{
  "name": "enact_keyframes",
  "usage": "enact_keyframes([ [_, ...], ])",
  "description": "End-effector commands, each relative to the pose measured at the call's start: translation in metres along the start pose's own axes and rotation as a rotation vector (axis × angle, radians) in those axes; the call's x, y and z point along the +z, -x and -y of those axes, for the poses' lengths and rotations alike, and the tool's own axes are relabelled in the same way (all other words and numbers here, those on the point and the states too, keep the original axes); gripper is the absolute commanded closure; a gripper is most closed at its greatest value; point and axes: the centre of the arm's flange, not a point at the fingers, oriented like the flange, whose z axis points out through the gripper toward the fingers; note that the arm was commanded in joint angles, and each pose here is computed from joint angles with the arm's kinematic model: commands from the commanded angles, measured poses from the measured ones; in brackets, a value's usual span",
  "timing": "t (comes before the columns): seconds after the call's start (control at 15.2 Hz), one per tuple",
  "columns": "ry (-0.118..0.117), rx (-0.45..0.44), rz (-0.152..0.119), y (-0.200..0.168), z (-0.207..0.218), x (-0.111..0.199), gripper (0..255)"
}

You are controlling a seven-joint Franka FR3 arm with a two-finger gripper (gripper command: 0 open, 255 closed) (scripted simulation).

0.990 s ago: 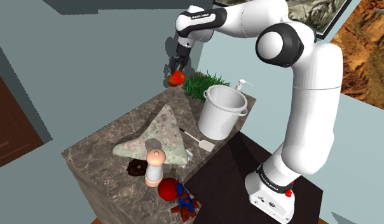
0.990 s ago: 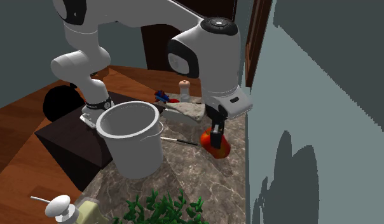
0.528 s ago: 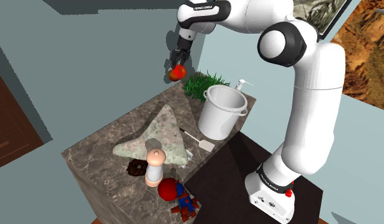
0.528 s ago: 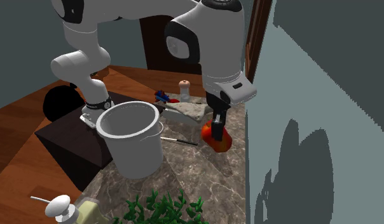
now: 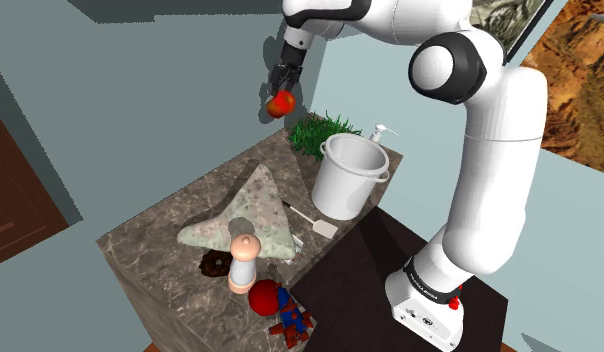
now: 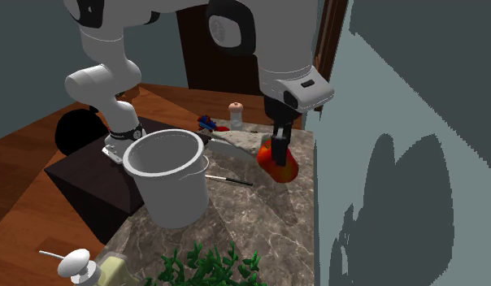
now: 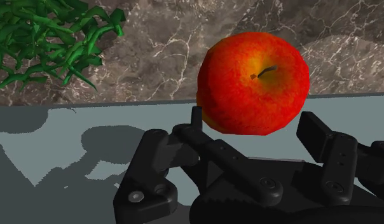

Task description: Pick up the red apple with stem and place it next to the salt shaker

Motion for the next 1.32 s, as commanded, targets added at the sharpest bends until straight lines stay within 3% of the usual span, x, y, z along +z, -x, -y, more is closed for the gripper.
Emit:
enact_keyframes([
  [0.0,0.000,0.000,0.000,-0.002,0.002,-0.011,255],
  [0.26,0.000,0.000,0.000,-0.003,0.005,-0.029,255],
  [1.25,0.000,0.000,0.000,0.043,0.196,-0.002,255],
])
